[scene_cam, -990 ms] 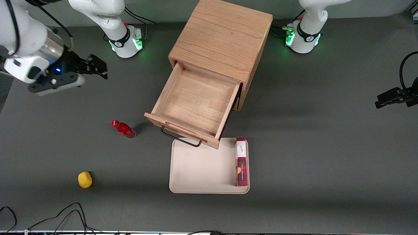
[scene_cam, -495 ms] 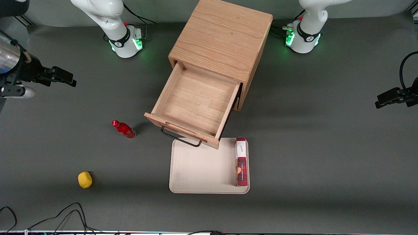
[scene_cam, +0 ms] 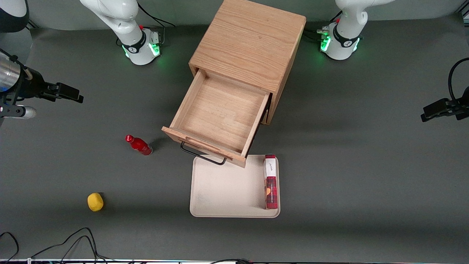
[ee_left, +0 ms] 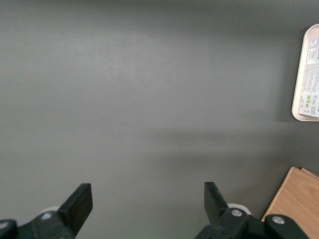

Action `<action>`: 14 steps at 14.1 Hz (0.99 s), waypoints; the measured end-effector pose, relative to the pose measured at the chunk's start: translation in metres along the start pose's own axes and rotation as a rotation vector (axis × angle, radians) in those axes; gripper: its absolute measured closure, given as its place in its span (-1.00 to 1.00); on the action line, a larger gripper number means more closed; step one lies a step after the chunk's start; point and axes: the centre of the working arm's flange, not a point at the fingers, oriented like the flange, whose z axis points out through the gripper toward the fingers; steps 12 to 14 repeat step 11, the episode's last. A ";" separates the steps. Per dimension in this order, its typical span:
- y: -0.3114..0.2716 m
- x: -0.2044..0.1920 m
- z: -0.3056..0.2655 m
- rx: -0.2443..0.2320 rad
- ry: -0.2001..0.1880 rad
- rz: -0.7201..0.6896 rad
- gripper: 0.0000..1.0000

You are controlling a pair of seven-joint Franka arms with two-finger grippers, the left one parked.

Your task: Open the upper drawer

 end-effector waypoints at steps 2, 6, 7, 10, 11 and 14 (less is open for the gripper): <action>0.001 -0.003 -0.002 0.002 0.004 0.000 -1.00; 0.009 -0.011 -0.012 0.017 0.029 0.004 -1.00; 0.010 -0.011 -0.013 0.018 0.037 0.004 -1.00; 0.011 -0.010 -0.012 0.019 0.040 0.021 -1.00; 0.011 -0.010 -0.011 0.017 0.042 0.037 -1.00; 0.011 -0.010 -0.011 0.017 0.042 0.037 -1.00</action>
